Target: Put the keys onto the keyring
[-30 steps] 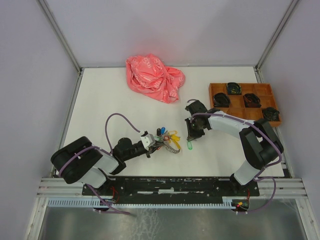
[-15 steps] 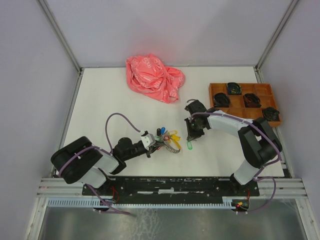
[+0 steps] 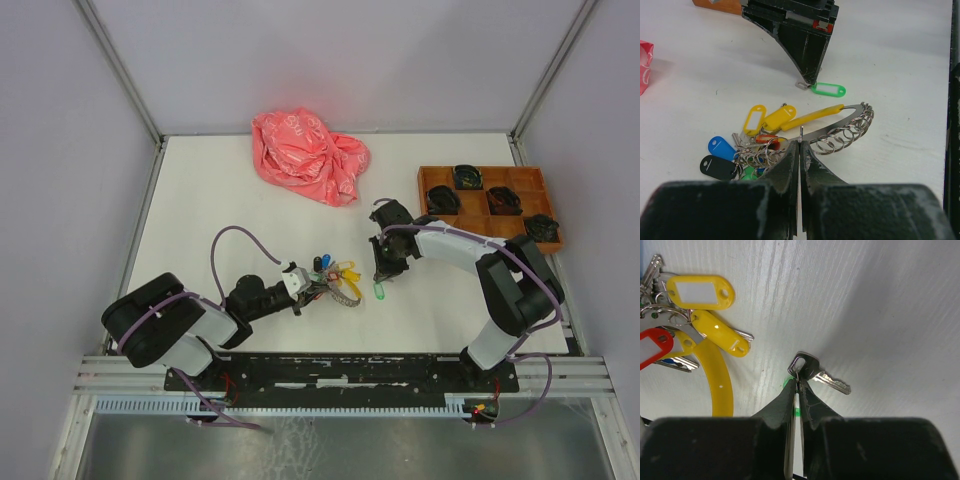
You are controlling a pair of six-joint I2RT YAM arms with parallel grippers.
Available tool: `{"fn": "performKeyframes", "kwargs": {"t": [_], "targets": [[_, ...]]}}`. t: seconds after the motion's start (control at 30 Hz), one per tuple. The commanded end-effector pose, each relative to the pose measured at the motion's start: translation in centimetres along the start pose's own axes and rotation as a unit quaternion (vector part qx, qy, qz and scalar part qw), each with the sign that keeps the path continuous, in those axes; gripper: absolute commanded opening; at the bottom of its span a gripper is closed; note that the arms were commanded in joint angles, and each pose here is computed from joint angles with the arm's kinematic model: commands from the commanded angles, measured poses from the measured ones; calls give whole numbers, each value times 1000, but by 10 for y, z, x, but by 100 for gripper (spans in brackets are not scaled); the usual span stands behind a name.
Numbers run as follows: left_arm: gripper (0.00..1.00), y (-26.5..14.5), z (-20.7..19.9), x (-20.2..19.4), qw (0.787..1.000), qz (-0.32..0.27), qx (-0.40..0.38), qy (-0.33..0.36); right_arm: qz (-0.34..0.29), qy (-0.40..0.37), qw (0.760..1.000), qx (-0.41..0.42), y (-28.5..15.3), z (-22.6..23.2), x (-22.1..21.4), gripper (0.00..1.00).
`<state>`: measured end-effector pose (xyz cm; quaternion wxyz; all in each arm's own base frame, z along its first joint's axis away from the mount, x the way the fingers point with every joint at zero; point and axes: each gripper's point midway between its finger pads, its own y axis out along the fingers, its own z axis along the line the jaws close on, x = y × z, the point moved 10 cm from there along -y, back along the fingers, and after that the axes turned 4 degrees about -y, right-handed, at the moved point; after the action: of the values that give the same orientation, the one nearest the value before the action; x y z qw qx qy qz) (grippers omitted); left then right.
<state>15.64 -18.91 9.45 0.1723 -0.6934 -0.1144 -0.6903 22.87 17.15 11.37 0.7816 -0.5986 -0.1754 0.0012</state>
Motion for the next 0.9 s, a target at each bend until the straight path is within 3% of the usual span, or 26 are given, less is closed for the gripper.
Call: {"fn": "performKeyframes", "kwargs": {"t": [0.0,0.2,0.57,0.7,0.87], "targets": [[3,8,5,18,999,-41,-7,36,-11,1,1000,6,-3,1,4,11],[3,8,6,16,998,-42,2,37,-14,-8,1000,4,-6,0,2,1],[3,1,8,17,995,-85,29,53,-91,-119,988,42,-51,4,12,1],[3,1,5,24,990,-120,19,66,-147,-180,971,61,-82,7,13,1],[3,5,5,33,988,-140,10,67,-228,-265,932,96,-115,11,10,1]]}}
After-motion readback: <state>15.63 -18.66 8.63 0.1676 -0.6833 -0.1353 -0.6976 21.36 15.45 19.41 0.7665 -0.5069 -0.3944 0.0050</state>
